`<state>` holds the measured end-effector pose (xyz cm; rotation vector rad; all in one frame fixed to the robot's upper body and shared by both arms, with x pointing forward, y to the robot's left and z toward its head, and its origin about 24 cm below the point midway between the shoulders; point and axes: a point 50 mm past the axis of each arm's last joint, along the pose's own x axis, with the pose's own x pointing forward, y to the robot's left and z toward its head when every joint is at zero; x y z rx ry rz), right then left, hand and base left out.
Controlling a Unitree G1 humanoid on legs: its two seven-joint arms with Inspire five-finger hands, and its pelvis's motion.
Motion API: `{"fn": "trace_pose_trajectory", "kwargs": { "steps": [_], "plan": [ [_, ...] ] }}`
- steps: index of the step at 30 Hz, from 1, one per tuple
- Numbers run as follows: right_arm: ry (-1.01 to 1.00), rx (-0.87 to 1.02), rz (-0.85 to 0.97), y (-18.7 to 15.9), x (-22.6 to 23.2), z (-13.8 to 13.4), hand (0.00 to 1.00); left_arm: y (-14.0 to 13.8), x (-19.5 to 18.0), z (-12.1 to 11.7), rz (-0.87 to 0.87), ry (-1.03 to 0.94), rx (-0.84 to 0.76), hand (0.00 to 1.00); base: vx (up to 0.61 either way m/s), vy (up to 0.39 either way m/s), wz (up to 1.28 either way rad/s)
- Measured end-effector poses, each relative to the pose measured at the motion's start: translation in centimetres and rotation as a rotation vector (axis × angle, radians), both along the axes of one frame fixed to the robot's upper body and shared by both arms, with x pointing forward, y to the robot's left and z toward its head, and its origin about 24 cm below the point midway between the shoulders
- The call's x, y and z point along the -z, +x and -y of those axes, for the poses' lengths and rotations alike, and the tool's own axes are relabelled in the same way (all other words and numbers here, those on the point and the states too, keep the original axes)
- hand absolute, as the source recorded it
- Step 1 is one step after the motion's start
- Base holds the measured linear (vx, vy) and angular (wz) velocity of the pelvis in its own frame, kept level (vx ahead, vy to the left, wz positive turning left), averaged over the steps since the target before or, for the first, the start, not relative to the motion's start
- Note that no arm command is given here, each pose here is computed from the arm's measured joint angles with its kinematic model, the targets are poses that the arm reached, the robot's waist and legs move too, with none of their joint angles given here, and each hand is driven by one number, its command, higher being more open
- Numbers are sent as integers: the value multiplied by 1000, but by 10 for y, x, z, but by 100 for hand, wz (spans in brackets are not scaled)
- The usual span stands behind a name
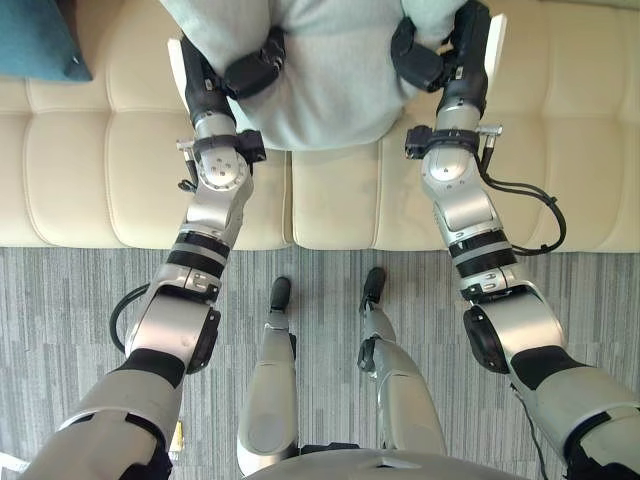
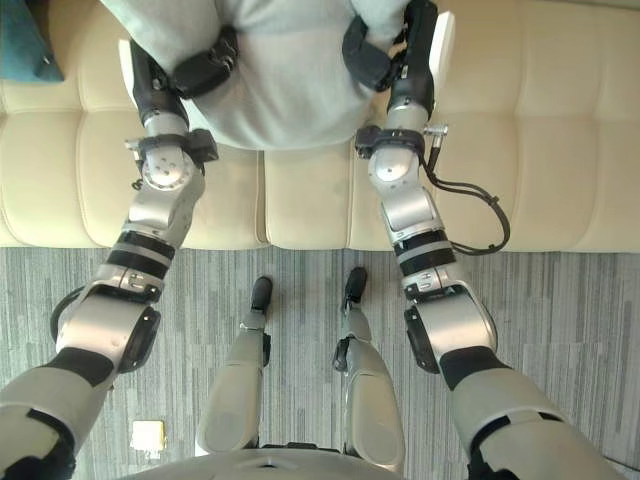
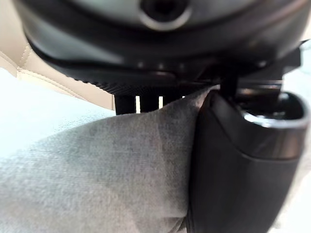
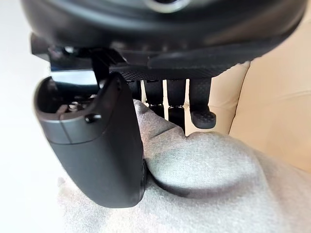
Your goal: Pick up cushions and gather them together orderly.
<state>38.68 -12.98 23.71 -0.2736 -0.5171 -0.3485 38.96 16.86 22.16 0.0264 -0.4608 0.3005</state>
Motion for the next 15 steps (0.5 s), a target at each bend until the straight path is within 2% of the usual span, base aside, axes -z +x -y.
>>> {"fn": "trace_pose_trajectory", "kwargs": {
  "steps": [6, 11, 14, 15],
  "plan": [
    [45, -18, 98, -1, -28, -5, 100, 3, -32, -11, 87, -42, -51, 100, 18, -9, -6],
    [72, -31, 140, 0, -43, -5, 100, 2, -58, -29, 141, -23, -103, 100, 27, 1, -7],
    [75, -17, 174, -1, -57, 6, 100, 0, -64, -37, 159, -41, -119, 100, 37, 16, -3],
    [86, 4, 203, -3, -66, 19, 100, -1, -67, -44, 167, -59, -128, 100, 53, 22, -1]
  ]
}}
